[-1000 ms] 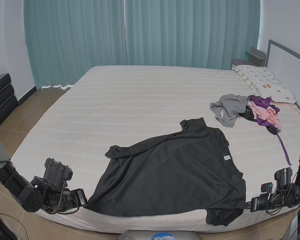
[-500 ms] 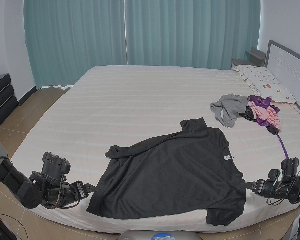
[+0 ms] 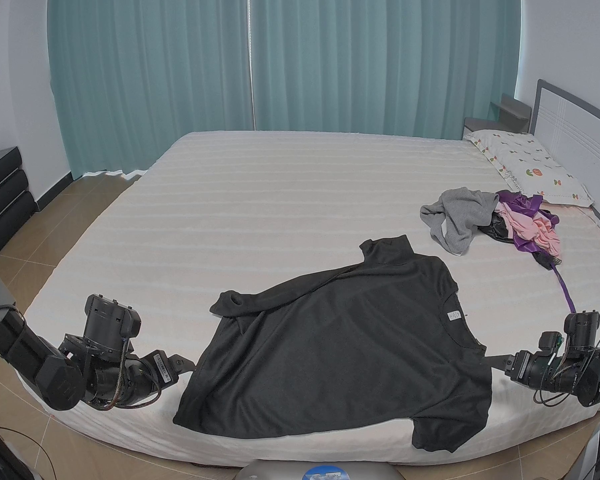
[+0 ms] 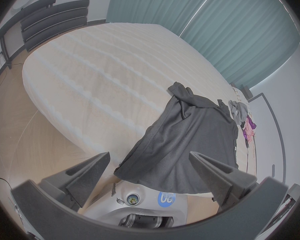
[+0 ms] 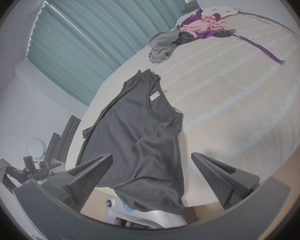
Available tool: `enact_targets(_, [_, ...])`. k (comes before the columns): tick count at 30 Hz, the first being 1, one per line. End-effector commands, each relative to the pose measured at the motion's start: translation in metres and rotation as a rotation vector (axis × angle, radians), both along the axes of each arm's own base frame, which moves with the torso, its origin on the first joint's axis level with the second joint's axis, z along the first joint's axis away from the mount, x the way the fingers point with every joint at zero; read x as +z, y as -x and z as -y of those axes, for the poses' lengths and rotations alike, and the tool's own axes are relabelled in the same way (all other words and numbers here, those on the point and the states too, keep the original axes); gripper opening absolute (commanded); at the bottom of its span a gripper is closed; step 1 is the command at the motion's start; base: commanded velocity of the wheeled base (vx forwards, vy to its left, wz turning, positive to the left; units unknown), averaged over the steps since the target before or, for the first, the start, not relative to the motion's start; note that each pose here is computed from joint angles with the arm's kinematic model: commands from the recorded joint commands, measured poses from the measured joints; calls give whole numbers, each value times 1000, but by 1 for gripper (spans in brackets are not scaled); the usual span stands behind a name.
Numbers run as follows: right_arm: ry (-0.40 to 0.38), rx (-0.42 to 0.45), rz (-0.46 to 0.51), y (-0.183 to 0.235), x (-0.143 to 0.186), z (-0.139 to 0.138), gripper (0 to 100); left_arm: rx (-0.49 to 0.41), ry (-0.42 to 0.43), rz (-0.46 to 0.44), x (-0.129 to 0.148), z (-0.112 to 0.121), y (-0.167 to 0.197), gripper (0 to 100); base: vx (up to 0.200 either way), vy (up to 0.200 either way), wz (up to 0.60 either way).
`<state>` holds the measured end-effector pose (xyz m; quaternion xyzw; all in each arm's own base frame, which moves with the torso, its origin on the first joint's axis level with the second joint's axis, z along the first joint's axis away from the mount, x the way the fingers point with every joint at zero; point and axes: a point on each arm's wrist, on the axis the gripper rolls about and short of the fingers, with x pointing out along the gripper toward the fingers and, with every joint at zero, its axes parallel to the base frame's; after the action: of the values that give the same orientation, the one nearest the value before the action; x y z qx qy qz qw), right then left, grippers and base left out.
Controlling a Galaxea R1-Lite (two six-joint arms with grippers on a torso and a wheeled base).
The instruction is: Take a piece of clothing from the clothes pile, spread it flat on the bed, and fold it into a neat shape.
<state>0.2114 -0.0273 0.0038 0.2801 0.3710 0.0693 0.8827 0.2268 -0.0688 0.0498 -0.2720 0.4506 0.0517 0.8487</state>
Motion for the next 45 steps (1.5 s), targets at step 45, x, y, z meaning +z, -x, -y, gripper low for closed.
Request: enact_targets(45, [-19,10,-26,-3,-5,-4,100,-22,61,92,-56,40,-156,100,40,0,0])
